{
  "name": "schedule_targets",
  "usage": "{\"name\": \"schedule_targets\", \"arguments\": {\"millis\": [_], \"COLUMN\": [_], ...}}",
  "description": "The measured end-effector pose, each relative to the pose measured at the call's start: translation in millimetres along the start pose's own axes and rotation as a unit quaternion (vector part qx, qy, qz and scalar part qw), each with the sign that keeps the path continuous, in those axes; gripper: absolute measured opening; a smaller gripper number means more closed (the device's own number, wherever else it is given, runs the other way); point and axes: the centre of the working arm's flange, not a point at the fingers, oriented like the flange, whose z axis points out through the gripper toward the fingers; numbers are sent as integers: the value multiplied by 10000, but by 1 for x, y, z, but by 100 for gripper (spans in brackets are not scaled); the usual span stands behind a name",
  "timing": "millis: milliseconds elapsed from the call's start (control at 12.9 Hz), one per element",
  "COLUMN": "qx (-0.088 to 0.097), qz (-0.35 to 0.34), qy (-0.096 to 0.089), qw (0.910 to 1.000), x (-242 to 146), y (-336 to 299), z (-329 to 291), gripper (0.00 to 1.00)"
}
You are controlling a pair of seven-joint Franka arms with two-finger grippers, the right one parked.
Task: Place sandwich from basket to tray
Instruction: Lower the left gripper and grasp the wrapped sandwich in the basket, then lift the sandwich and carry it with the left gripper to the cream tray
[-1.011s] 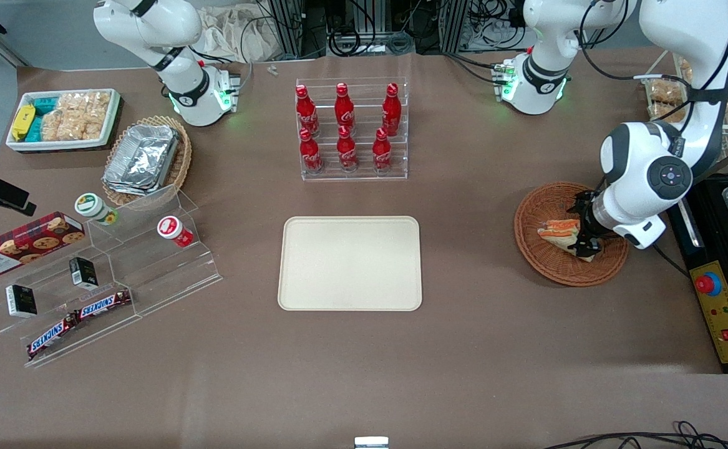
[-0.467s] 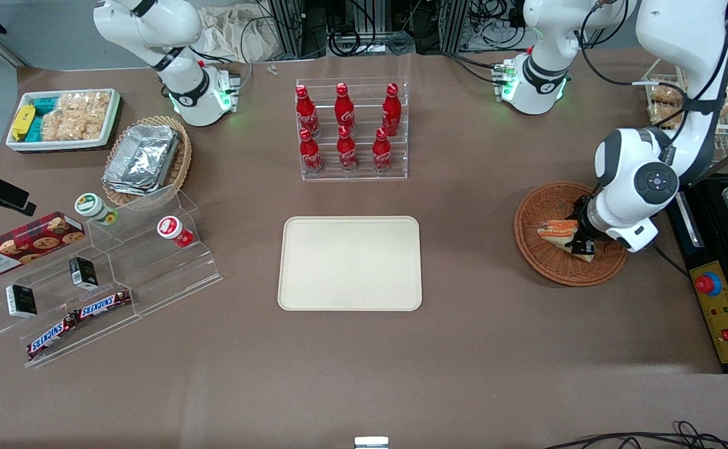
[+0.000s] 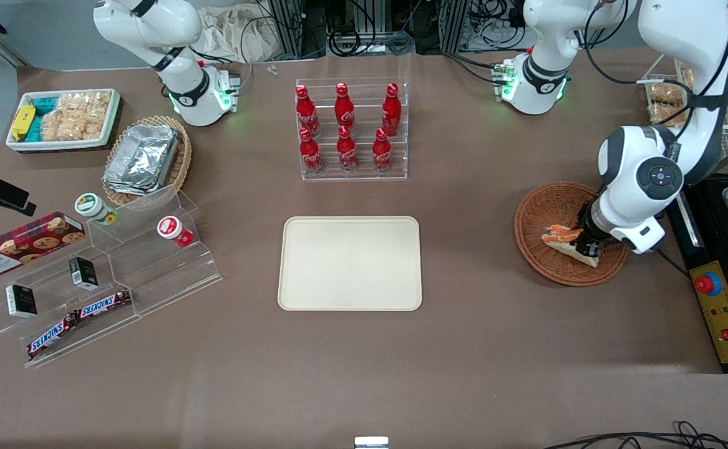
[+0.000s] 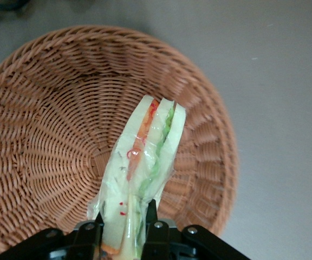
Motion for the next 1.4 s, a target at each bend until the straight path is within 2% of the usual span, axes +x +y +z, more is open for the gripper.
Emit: {"name": "schedule_targets", "arguments": {"millis": [156,311,544,700,778,933,1011,1244,1400], "qx": [273,392,304,138,52,-56,-169,-556,-837], "qz": [126,329,819,1541,2130,3272,3661,4468,4802], "qy": [72,138,117,-17,-98,-238,-312,-426,-436], "qw": [9995,9986,9961,9880,9770,9446,9299,8919,8721], "x": [-11,-35,-95,-162,-199,-260,-283,-342,-372], "y": [14,31,46,51,51,49,50,66,83], "z": [-48,-112,-200,-240,-248,-247,-241,-197,-150], "gripper": [24,16,16,16,16,16,16,16,16]}}
